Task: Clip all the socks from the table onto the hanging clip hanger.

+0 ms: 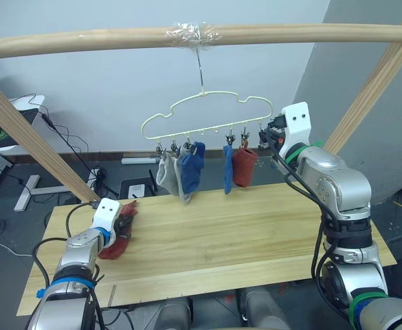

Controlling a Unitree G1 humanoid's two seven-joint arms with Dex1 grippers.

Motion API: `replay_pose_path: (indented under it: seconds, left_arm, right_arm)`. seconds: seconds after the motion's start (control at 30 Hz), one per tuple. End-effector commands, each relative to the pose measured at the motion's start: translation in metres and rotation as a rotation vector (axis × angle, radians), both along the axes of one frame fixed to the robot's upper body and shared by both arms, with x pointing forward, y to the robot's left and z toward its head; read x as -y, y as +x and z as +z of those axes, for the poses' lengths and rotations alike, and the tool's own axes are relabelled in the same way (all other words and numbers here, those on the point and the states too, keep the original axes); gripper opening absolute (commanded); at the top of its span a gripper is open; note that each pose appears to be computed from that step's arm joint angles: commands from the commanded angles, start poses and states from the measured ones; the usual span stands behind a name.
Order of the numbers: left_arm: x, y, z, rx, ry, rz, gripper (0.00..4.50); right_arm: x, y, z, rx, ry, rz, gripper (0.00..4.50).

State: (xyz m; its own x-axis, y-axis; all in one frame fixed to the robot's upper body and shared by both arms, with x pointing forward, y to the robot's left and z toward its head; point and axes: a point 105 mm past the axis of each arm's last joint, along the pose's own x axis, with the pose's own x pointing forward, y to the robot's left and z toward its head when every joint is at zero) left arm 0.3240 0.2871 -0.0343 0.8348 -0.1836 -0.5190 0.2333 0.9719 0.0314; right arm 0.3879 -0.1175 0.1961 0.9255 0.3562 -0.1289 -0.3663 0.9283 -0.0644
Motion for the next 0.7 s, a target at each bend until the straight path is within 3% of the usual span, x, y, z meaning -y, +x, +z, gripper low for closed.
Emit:
replay_pose_path:
  seconds: [0.03,0.2,0.33,0.4,0.53,0.7]
  left_arm:
    - [0.031,-0.005,0.004,0.034,-0.08,-0.108,0.07]
    - [0.076,-0.011,0.031,0.127,-0.236,-0.217,0.01]
    - [0.141,-0.024,0.087,0.264,-0.474,-0.42,0.01]
    - [0.172,-0.032,0.111,0.313,-0.536,-0.519,0.01]
    - [0.222,-0.039,0.14,0.399,-0.517,-0.673,0.01]
    - [0.26,-0.023,0.152,0.533,-0.408,-0.684,0.01]
  right_arm:
    - [0.006,-0.001,0.018,0.066,0.018,-0.013,0.0]
    - [0.013,0.001,0.02,0.054,0.022,-0.018,0.0]
    - [0.017,0.001,0.021,-0.023,0.106,-0.022,0.0]
    - [0.017,0.0,0.023,-0.081,0.167,-0.016,0.0]
    - [0.016,-0.004,0.031,-0.175,0.251,0.0,0.0]
    - [0.012,-0.009,0.039,-0.264,0.339,-0.001,0.0]
